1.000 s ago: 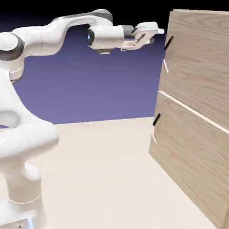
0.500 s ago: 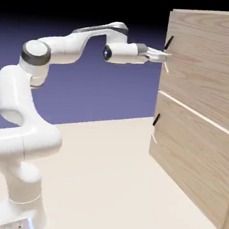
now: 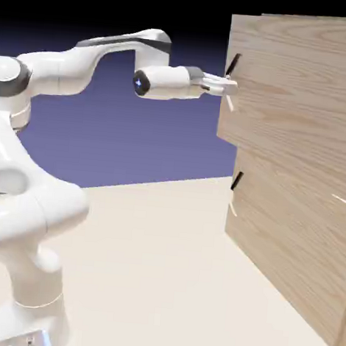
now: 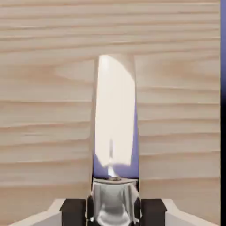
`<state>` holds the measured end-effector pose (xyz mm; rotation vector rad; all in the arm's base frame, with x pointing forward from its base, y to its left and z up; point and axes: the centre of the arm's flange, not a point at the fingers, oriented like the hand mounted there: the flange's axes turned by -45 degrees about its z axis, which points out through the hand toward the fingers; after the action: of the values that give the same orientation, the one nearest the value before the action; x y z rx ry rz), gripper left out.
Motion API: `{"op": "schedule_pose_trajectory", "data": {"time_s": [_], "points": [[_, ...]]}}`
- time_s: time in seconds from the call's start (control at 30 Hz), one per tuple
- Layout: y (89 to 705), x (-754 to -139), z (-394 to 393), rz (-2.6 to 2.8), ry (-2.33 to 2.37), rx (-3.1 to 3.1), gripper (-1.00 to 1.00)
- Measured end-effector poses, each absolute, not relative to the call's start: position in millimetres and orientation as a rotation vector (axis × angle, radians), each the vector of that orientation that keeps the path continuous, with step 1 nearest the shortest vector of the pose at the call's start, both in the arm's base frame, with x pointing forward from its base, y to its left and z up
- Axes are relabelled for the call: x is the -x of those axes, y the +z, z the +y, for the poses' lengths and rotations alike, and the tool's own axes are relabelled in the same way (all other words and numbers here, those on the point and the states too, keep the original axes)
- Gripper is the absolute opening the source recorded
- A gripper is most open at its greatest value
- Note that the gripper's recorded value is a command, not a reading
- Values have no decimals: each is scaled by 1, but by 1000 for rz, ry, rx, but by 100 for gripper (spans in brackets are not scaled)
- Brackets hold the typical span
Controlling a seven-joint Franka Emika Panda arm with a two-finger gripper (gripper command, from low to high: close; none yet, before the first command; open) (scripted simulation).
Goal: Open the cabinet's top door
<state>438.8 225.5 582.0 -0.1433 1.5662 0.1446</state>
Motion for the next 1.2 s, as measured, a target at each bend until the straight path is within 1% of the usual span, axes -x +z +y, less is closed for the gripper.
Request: {"op": "schedule_pose_trajectory", "data": {"time_s": [0.33,0.67,0.9,1.2], "points": [[582,-359,177,1552,283,278,-100],[582,-281,106,1529,431,441,-100],[582,-241,55,1505,531,531,-100],[582,-203,-6,1476,634,634,-100]]}}
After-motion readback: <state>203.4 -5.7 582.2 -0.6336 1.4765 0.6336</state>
